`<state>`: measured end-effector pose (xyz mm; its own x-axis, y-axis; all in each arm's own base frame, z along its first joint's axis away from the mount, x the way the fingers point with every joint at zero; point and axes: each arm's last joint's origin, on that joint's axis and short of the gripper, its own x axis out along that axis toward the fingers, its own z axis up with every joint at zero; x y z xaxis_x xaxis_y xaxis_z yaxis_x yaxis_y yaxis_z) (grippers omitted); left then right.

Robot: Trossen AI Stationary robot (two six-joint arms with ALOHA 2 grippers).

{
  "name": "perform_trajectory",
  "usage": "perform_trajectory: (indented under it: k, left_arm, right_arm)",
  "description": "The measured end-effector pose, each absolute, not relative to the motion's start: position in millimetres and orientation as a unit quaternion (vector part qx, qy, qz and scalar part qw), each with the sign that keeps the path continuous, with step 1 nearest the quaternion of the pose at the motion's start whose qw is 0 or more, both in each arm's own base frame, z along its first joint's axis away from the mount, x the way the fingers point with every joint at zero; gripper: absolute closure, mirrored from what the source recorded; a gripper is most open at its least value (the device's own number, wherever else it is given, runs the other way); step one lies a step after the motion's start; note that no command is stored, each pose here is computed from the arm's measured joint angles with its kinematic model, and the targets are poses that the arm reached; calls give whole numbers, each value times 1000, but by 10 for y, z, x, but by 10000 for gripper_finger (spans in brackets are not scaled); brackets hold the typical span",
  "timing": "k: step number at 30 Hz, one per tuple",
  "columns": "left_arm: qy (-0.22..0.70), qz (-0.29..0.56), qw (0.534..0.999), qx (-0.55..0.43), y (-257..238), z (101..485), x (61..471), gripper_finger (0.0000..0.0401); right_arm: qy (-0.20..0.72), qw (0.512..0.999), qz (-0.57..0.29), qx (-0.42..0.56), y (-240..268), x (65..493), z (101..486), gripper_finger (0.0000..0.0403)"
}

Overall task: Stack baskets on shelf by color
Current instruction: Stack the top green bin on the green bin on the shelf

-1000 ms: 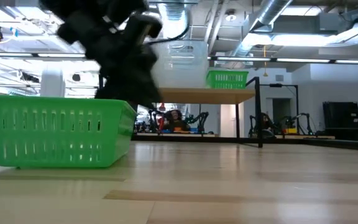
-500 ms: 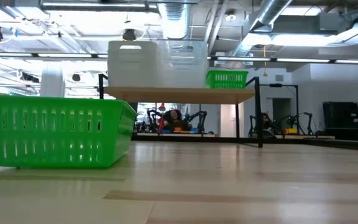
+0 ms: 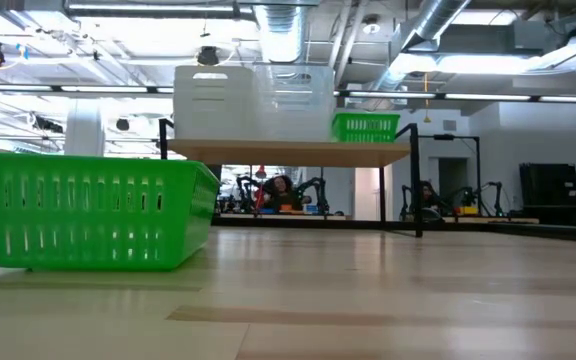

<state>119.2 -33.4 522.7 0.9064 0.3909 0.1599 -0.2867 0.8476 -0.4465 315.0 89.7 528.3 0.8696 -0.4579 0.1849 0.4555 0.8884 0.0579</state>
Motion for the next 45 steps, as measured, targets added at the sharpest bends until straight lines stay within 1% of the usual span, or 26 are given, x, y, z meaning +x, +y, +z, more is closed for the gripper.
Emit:
perform_trajectory:
  k: [2, 4, 5, 7, 10, 12, 19, 22, 25, 28, 30, 33, 39, 42, 45]
  left_arm:
    - [-126, 104, 959, -230, -380, 5255, 1141, 221]
    - [-90, 1, 965, -245, -483, 5212, 1116, 220]
    - [-66, -37, 964, -254, -544, 5177, 1118, 219]
    - [-16, -77, 960, -267, -696, 5080, 1157, 221]
    - [40, -91, 960, -261, -945, 4916, 1222, 227]
    - [61, -87, 963, -247, -1121, 4823, 1274, 231]
    - [87, -74, 969, -220, -1639, 4633, 1407, 234]
    - [91, -60, 970, -218, -1806, 4554, 1444, 234]
    - [96, -50, 970, -216, -1917, 4490, 1458, 234]
    - [98, -49, 971, -213, -1973, 4463, 1447, 234]
    - [99, -50, 971, -214, -1984, 4462, 1429, 234]
    - [84, -25, 973, -216, -1970, 4477, 1413, 234]
    - [66, 11, 977, -204, -1964, 4479, 1384, 234]
    - [61, 23, 978, -200, -1956, 4481, 1386, 234]
    - [56, 33, 978, -197, -1948, 4481, 1385, 234]
  right_arm:
    - [-95, 975, -197, 36, 840, 3122, 5293, 179]
    - [-64, 986, -143, 65, 880, 3143, 5212, 179]
    - [-34, 989, -119, 74, 936, 3189, 5121, 179]
    - [39, 992, -86, 84, 1079, 3304, 4881, 179]
    - [145, 983, -81, 75, 1317, 3555, 4418, 179]
    - [200, 975, -78, 56, 1479, 3725, 4102, 179]
    - [316, 949, -11, 4, 2034, 4290, 2958, 179]
    - [349, 937, -1, -7, 2122, 4454, 2525, 179]
    - [379, 925, -1, -17, 2155, 4541, 2199, 179]
    - [396, 918, 12, -16, 2178, 4583, 2026, 179]
    - [402, 915, 20, -15, 2184, 4583, 1997, 179]
    - [399, 916, 23, -24, 2175, 4615, 1962, 179]
    - [424, 904, 29, -45, 2064, 4665, 1829, 179]
    - [450, 891, 30, -53, 1991, 4682, 1696, 180]
    - [480, 875, 32, -54, 1929, 4695, 1548, 192]
